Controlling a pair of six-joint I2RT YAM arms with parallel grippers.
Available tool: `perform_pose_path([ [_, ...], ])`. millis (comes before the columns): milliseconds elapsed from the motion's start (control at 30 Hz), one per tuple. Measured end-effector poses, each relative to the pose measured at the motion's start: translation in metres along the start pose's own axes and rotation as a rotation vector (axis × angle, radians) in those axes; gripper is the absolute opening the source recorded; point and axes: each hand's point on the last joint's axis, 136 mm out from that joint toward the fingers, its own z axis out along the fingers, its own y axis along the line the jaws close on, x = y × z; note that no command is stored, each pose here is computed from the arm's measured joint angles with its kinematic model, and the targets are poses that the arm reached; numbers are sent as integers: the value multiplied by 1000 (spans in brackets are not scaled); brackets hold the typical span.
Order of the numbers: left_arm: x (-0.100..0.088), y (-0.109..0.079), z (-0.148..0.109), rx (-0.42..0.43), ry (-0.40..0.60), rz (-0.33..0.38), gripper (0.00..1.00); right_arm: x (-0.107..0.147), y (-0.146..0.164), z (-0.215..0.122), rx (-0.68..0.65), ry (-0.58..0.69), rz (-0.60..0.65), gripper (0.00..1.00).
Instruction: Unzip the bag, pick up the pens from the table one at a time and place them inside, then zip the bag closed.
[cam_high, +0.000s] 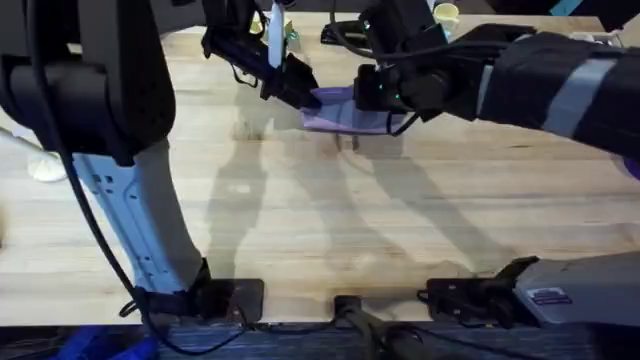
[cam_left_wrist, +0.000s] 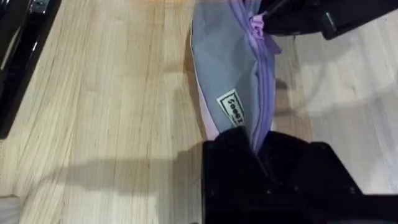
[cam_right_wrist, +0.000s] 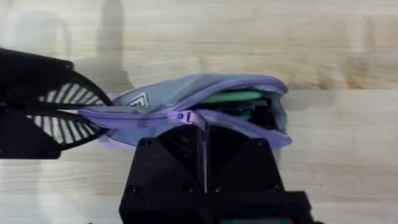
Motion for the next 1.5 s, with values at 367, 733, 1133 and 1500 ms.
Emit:
perform_pose_path([
  [367,-4,-4,5,17,-5,2,44,3,-50,1,61,99,71,33],
  [733,-5,-5,4,19,-13,-3,44,-26,-171,-10,287,52,259,33],
  [1133,-5,-5,4,19,-13,-3,44,-33,-208,-13,372,24,312,175],
  [1500,-5,-5,4,19,-13,-3,44,-56,-163,-86,245,-115,80,996],
])
